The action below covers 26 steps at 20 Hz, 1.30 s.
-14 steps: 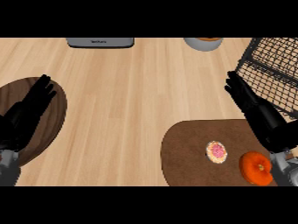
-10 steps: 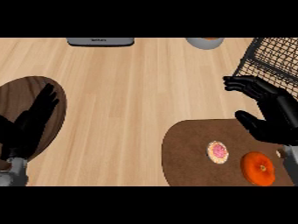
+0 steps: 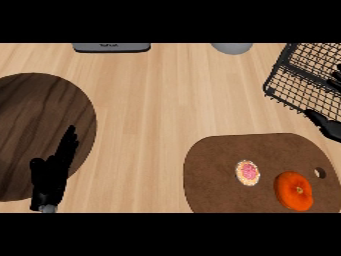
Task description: Pick the cupcake from the cutting board and place it in the tiered basket
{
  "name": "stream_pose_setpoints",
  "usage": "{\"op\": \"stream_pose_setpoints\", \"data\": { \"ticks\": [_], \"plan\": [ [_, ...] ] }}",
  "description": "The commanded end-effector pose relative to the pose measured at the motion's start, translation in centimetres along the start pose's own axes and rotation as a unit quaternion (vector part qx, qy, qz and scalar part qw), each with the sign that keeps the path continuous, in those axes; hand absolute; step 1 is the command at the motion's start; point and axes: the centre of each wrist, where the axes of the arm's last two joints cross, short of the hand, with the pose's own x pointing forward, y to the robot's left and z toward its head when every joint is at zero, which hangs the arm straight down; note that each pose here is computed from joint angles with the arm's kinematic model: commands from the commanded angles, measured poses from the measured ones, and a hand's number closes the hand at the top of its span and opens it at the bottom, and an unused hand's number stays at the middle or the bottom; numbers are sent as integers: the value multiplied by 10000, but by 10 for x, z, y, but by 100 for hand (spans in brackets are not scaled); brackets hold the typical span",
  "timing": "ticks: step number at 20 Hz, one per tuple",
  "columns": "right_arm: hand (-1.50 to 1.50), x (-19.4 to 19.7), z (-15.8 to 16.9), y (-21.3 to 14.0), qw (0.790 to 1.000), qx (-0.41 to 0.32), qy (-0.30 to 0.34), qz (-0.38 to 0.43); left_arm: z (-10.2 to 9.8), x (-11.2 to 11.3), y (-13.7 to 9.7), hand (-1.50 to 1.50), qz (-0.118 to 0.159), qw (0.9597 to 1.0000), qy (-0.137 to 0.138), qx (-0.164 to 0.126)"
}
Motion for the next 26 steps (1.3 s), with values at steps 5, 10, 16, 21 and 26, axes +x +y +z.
{"op": "stream_pose_setpoints", "data": {
  "ticks": [5, 10, 16, 21, 26],
  "plan": [
    [-150, 32, 31, -44, 9926, 998, 280, 629, 12, -28, -17, 0, -5, 9999, 118, 77],
    [-150, 72, 35, -25, 9401, 2490, 1010, 2097, 8, -23, -14, 0, 5, 9997, 150, 191],
    [-150, 104, 49, -2, 8772, 2813, 1009, 3757, 7, -17, -13, 0, -20, 9999, 81, 133],
    [-150, 130, 67, 36, 8677, 2304, 1024, 4284, 9, -5, -10, 0, -70, 9999, 114, 50],
    [-150, 102, 100, 68, 8556, 2296, 1036, 4522, 2, -17, -23, 0, -102, 9999, 69, 44]
  ]
}}
